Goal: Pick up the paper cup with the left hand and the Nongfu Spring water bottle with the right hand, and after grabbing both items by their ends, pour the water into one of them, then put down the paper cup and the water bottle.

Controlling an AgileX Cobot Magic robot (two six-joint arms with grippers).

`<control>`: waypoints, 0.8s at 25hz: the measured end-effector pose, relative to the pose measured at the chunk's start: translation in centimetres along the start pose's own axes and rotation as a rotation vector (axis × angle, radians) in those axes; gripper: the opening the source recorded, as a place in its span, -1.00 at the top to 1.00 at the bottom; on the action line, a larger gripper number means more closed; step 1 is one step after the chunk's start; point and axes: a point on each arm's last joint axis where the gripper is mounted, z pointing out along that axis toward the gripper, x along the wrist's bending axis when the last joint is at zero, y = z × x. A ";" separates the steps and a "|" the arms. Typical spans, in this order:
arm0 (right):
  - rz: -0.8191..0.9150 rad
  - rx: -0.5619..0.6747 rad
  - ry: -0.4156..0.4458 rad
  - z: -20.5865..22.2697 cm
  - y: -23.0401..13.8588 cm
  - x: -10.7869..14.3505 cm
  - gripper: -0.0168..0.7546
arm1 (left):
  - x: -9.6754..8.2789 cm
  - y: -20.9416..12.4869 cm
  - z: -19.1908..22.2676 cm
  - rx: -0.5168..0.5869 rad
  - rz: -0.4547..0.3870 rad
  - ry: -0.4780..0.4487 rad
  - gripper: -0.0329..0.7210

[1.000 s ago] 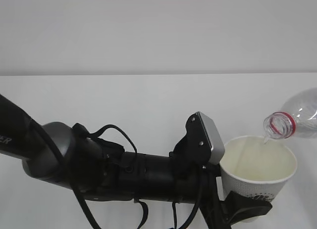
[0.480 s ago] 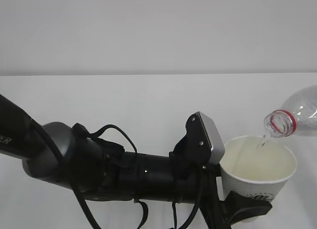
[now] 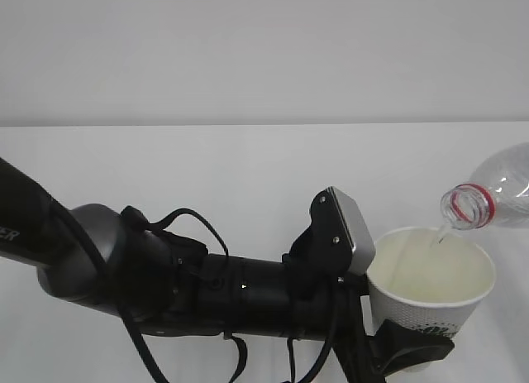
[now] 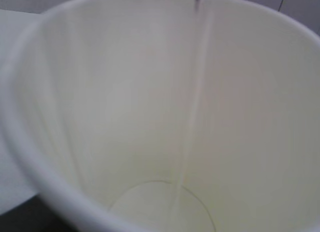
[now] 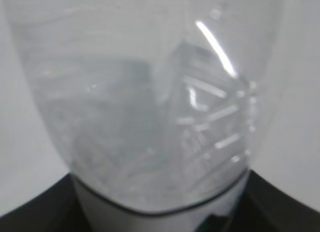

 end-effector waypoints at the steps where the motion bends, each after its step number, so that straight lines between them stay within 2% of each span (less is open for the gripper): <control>1: 0.000 0.000 0.000 0.0 0.0 0.0 -0.25 | 0.0 0.0 0.0 0.000 0.000 0.000 -0.49; 20: 0.000 0.001 0.000 0.0 0.0 0.0 -0.25 | 0.0 0.0 0.0 0.000 0.000 0.000 -0.49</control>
